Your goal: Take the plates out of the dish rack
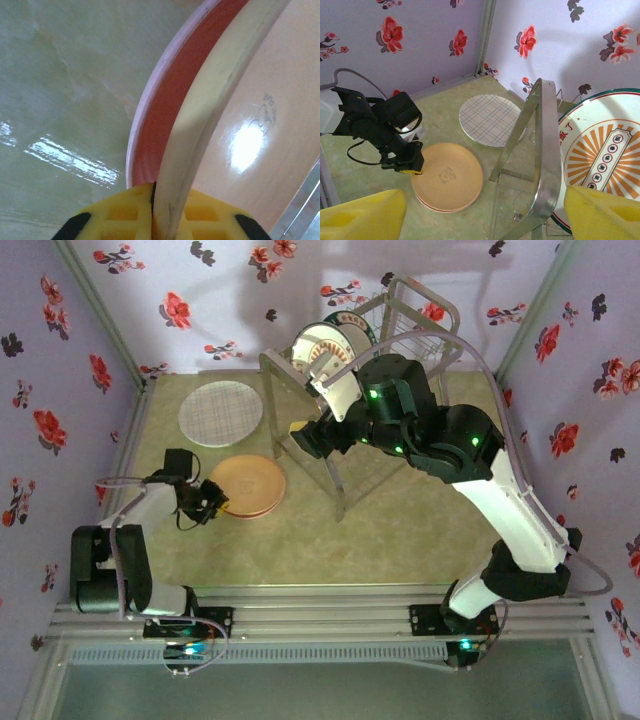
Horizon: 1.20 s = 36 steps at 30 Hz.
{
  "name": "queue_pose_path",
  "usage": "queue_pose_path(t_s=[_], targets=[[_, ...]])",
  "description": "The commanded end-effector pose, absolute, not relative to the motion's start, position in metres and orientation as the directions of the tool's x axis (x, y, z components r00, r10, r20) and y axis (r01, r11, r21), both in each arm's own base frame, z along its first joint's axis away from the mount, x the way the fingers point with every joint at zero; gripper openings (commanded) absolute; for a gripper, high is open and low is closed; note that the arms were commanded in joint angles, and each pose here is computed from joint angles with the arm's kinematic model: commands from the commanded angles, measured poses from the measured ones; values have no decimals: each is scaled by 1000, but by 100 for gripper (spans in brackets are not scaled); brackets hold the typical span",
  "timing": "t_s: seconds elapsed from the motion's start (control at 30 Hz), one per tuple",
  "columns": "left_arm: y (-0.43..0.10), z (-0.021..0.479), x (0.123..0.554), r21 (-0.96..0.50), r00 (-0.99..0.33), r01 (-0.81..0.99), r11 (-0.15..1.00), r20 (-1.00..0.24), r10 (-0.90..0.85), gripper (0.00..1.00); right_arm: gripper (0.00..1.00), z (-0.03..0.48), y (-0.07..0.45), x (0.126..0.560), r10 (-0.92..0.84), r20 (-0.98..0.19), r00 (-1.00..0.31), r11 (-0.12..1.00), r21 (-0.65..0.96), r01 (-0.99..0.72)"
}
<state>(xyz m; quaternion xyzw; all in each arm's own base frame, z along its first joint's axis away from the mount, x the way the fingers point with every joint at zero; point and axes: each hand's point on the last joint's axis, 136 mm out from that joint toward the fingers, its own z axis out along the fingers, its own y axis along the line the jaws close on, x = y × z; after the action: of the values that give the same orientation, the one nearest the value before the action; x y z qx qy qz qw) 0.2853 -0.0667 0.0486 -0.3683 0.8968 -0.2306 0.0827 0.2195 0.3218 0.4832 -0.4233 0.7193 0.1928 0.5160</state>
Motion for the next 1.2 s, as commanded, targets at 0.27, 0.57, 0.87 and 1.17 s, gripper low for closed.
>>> queue_pose_path(t_s=[0.27, 0.57, 0.87, 1.17], targets=[[-71, 57, 284, -483, -747, -589, 647, 22, -664, 34, 83, 493, 329, 222, -387, -919, -75, 567, -173, -805], [-63, 72, 271, -452, -755, -577, 680, -23, -656, 39, 83, 492, 330, 223, -391, -917, -73, 568, -178, -804], [-61, 77, 269, -453, -748, -579, 678, -37, -663, 28, 83, 494, 330, 223, -386, -920, -68, 568, -179, -803], [-58, 137, 291, -522, -716, -531, 667, -145, -683, 39, 83, 534, 295, 246, -345, -938, 25, 721, -282, -633]])
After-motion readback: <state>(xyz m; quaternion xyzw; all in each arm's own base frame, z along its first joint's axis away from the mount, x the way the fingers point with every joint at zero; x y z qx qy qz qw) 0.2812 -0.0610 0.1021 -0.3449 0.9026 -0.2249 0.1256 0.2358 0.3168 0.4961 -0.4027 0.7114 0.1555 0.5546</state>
